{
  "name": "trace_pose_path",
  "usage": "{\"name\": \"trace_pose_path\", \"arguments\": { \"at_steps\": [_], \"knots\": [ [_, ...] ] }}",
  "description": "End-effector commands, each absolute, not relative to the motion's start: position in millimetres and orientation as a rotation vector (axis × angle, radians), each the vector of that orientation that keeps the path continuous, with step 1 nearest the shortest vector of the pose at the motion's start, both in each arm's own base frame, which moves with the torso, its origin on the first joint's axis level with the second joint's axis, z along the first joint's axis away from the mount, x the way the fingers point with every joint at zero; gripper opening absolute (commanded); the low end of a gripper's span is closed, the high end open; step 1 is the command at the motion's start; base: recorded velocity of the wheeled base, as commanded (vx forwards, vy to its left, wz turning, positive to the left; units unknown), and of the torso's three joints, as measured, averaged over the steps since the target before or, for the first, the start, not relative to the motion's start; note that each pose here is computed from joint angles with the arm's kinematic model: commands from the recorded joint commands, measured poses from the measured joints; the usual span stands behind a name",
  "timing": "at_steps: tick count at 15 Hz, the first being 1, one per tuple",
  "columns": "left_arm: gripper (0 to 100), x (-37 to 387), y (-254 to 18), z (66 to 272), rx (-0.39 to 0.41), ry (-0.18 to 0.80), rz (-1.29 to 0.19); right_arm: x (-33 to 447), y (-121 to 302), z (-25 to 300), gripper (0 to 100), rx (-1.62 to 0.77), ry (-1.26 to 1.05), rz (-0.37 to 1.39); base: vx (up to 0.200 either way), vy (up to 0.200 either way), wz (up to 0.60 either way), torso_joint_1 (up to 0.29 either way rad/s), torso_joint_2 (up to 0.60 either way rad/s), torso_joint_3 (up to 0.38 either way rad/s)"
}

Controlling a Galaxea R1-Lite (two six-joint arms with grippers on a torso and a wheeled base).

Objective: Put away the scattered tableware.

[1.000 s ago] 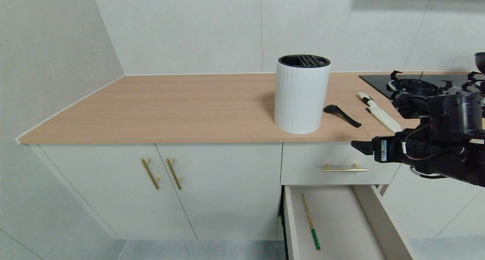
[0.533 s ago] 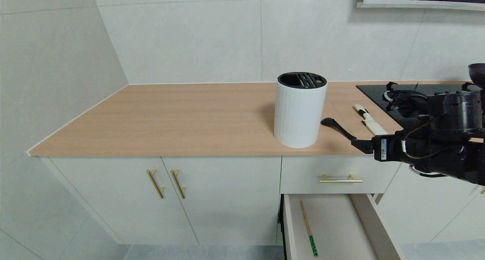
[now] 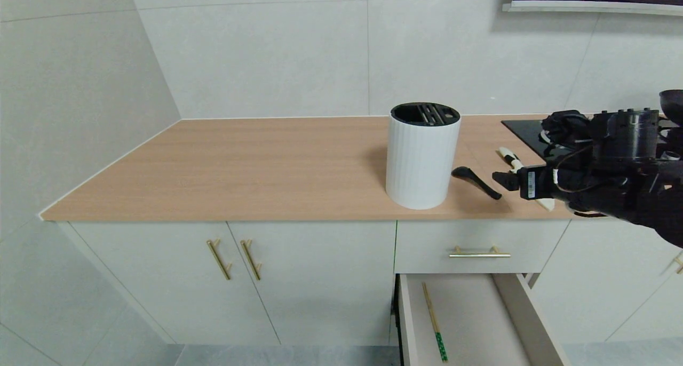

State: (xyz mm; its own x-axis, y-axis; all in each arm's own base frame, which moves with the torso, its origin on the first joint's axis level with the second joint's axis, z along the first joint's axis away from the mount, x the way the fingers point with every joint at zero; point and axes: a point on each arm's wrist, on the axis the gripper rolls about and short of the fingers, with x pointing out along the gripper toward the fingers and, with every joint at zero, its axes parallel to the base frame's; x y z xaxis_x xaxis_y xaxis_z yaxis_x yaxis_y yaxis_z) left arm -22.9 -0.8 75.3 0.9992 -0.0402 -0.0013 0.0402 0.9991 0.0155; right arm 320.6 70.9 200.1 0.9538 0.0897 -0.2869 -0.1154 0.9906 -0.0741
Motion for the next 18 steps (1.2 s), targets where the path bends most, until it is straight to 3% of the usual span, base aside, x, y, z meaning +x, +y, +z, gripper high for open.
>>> {"name": "trace_pose_path", "arguments": {
  "at_steps": [1,4,10,18],
  "knots": [
    [100,-22.8,-0.8,75.3,0.015,0.001,-0.04,346.7,69.2,190.4,100,-0.101,0.3,0.123,0.0,0.0,0.0,0.0,0.0,0.0],
    [100,-22.8,-0.8,75.3,0.015,0.001,-0.04,374.1,69.0,185.0,100,-0.12,0.284,0.217,0.0,0.0,0.0,0.0,0.0,0.0],
    [100,-22.8,-0.8,75.3,0.015,0.001,-0.04,412.0,47.0,139.7,100,-0.146,0.299,0.19,0.0,0.0,0.0,0.0,0.0,0.0],
    [100,-22.8,-0.8,75.3,0.015,0.001,-0.04,436.0,42.7,113.1,100,-0.15,0.319,0.226,0.0,0.0,0.0,0.0,0.0,0.0]
  ]
}}
